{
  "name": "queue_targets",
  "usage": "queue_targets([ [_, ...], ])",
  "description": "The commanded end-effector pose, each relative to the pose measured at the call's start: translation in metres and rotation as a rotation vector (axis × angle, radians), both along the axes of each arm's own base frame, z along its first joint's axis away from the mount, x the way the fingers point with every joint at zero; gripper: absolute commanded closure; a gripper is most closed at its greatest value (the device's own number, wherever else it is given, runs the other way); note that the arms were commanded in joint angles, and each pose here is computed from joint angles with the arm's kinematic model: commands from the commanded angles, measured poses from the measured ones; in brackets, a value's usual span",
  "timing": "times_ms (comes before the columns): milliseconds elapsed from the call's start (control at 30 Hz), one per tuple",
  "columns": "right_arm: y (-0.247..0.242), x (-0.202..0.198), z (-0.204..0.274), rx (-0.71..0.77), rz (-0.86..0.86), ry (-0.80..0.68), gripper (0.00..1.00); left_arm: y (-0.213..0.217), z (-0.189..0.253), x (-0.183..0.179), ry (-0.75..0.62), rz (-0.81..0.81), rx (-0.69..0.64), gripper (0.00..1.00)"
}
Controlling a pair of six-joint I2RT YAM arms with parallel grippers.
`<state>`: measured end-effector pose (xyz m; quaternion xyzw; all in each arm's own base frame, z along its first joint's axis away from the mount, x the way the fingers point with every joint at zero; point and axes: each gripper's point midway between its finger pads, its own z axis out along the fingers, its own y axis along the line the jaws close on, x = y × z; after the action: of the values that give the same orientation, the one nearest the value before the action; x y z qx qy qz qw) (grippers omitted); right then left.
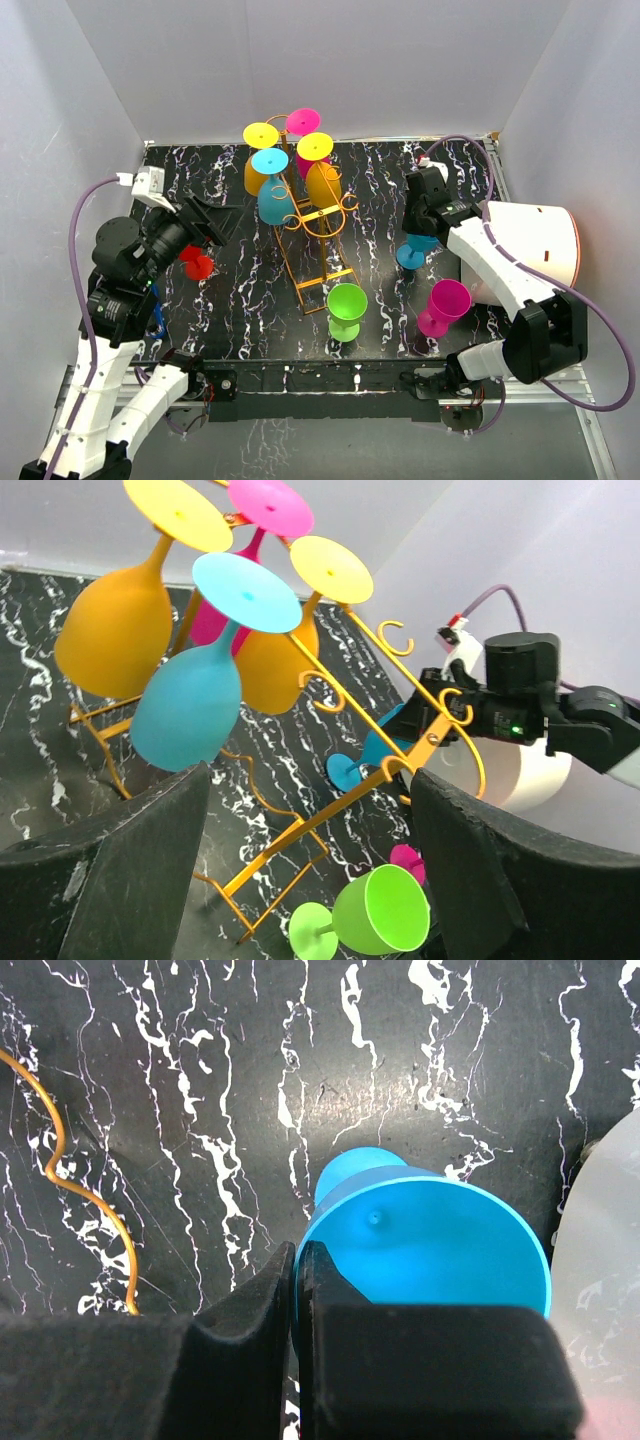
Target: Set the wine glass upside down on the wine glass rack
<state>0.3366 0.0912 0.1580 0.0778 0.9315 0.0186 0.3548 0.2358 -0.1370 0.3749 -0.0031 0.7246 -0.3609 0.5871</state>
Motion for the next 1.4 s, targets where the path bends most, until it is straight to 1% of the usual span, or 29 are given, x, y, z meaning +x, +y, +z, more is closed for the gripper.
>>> queue_targets([
  [0, -0.001, 0.013, 0.039, 0.015, -0.017, -0.12, 1.0, -0.01, 0.027, -0.014, -0.097, -0.083, -0.035, 0.2],
  [133, 0.0, 0.015, 0.071, 0.054, -0.015, -0.226, 1.0, -0.035, 0.059, -0.041, -0.2, -0.287, -0.096, 0.2],
  [233, 0.005, 0.013, 0.114, 0.129, 0.005, -0.376, 1.0, -0.044, 0.078, -0.056, -0.254, -0.382, -0.126, 0.19],
  [367, 0.01, 0.006, 0.178, 0.246, 0.03, -0.608, 1.0, -0.045, 0.093, -0.056, -0.269, -0.389, -0.155, 0.19],
  [400, 0.011, 0.003, 0.199, 0.279, 0.04, -0.682, 1.0, -0.045, 0.096, -0.054, -0.264, -0.383, -0.163, 0.19],
  [533, 0.015, -0.013, 0.26, 0.395, 0.082, -0.895, 1.0, -0.047, 0.107, -0.042, -0.24, -0.364, -0.217, 0.18],
  [633, 0.024, -0.028, 0.303, 0.492, 0.148, -1.033, 1.0, -0.051, 0.115, -0.031, -0.202, -0.366, -0.304, 0.19],
  [733, 0.034, -0.045, 0.339, 0.589, 0.228, -1.152, 1.0, -0.063, 0.131, -0.03, -0.162, -0.46, -0.412, 0.19],
  [800, 0.038, -0.054, 0.358, 0.643, 0.268, -1.21, 1.0, -0.068, 0.133, -0.023, -0.085, -0.493, -0.499, 0.19],
  [833, 0.04, -0.059, 0.365, 0.668, 0.286, -1.232, 1.0, -0.069, 0.135, -0.02, -0.077, -0.498, -0.524, 0.19],
  [1000, 0.048, -0.077, 0.395, 0.779, 0.361, -1.315, 1.0, -0.071, 0.15, -0.007, -0.08, -0.484, -0.567, 0.19],
  [1167, 0.054, -0.09, 0.415, 0.884, 0.417, -1.36, 1.0, -0.081, 0.166, 0.006, -0.096, -0.469, -0.637, 0.19],
  [1233, 0.056, -0.093, 0.42, 0.921, 0.433, -1.367, 1.0, -0.094, 0.172, 0.008, -0.124, -0.476, -0.632, 0.2],
  [1367, 0.059, -0.093, 0.426, 0.983, 0.438, -1.354, 1.0, -0.126, 0.177, 0.021, -0.121, -0.44, -0.562, 0.22],
])
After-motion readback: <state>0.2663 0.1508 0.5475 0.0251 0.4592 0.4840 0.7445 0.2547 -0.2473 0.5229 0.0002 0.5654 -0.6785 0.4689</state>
